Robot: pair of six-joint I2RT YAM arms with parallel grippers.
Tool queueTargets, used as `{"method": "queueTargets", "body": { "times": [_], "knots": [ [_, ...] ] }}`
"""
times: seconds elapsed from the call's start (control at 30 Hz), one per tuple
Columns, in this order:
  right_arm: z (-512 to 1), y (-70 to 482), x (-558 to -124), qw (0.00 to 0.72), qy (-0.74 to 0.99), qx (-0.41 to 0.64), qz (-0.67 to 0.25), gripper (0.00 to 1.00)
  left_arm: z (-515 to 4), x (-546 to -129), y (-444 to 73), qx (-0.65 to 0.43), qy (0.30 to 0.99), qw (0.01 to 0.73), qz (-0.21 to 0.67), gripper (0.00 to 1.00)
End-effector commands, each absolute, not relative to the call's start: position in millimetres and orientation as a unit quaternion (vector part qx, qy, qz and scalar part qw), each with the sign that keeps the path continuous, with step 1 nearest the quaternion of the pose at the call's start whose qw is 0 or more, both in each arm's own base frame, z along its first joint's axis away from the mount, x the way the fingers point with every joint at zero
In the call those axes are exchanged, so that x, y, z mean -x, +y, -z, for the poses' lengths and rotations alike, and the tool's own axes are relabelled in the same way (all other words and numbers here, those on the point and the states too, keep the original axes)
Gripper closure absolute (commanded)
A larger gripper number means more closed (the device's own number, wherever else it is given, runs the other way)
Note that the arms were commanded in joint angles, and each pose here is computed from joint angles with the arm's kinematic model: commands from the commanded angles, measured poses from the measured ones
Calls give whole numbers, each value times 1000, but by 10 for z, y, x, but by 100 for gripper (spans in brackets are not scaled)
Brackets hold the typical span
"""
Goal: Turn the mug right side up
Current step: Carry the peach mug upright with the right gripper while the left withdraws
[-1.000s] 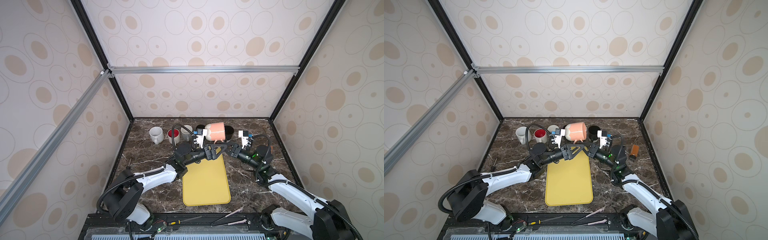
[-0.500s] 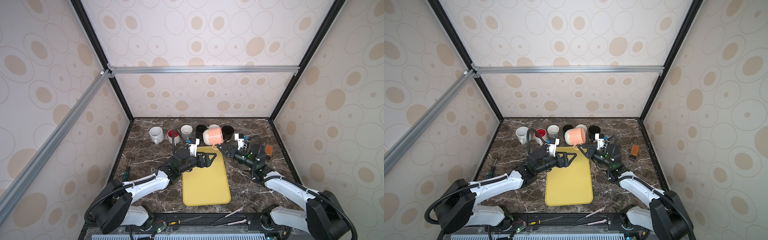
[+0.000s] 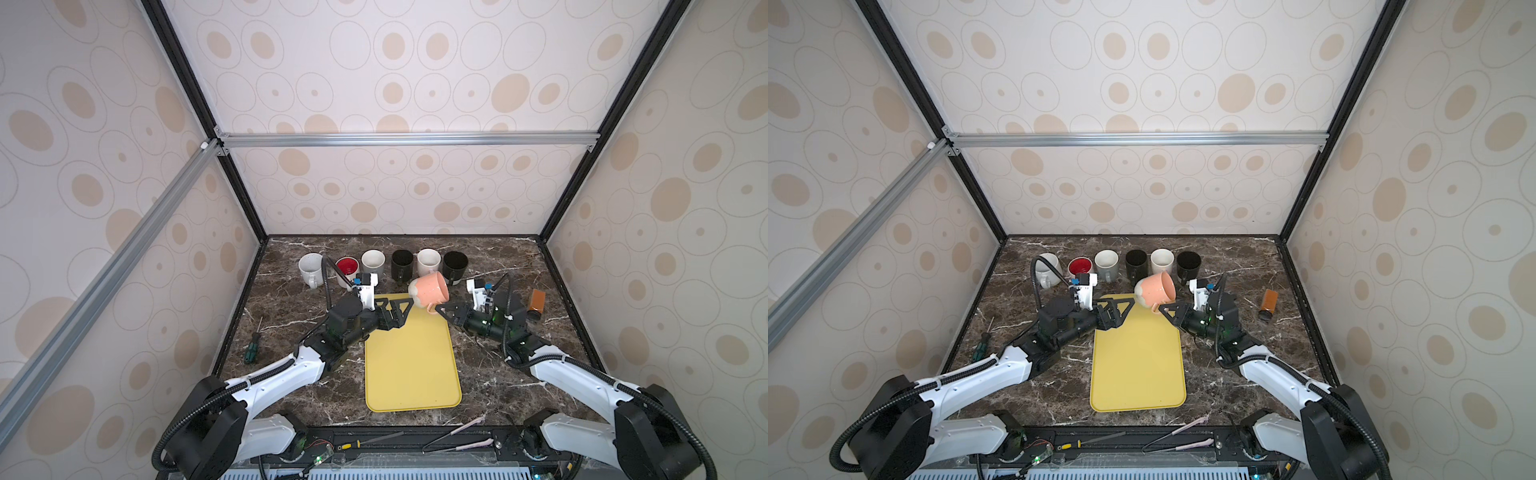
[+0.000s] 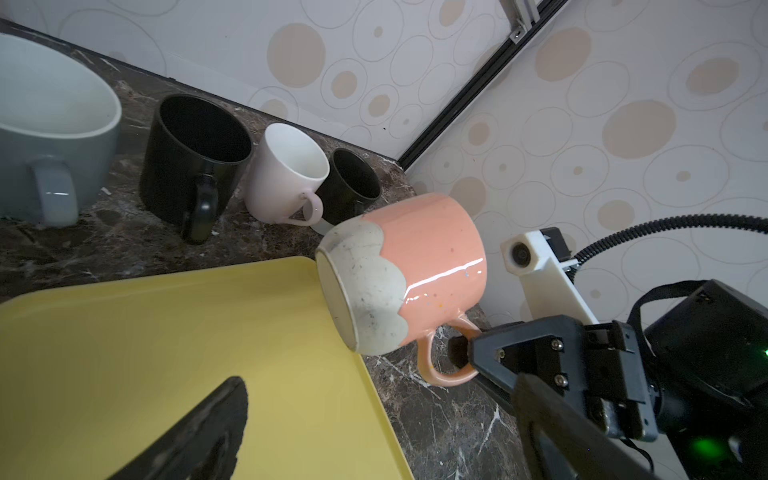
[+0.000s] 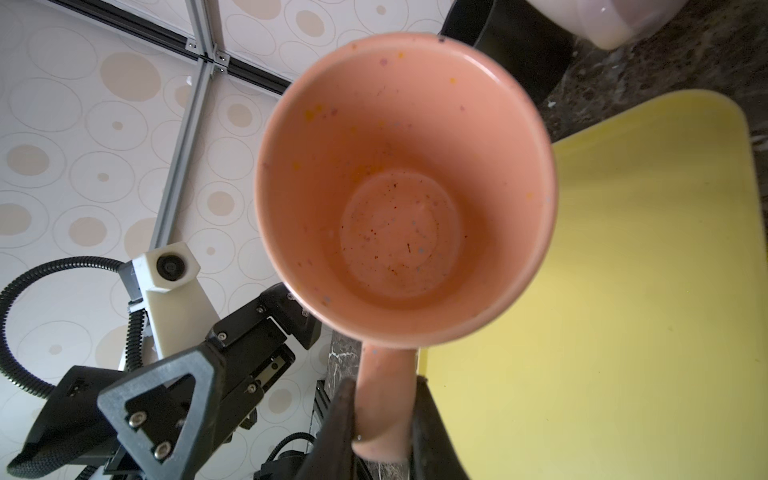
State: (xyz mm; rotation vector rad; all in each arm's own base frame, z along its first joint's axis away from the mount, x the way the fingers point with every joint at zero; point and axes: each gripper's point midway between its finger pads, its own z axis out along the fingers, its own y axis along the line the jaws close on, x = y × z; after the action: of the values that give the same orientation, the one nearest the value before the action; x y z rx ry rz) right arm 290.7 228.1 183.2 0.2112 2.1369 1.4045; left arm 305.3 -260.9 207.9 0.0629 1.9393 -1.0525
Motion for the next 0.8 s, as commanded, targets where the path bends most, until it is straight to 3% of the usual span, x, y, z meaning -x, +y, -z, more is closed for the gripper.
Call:
{"method": "queueTargets", "body": {
  "times": [0.0,0.33,0.77],
  "knots": [
    [-1968,2322,-2906,316,785,-40,-532,100,-2121,-3069,-2569,-23,776,460,431,0],
    [-1835,2256,-2929,323,810,-30,-489,100,-1984,-3054,-2591,-21,779,447,439,0],
    [-1809,1902,-3037,387,851,-15,-354,100,-1935,-3081,-2605,-22,779,445,442,0]
  ]
}}
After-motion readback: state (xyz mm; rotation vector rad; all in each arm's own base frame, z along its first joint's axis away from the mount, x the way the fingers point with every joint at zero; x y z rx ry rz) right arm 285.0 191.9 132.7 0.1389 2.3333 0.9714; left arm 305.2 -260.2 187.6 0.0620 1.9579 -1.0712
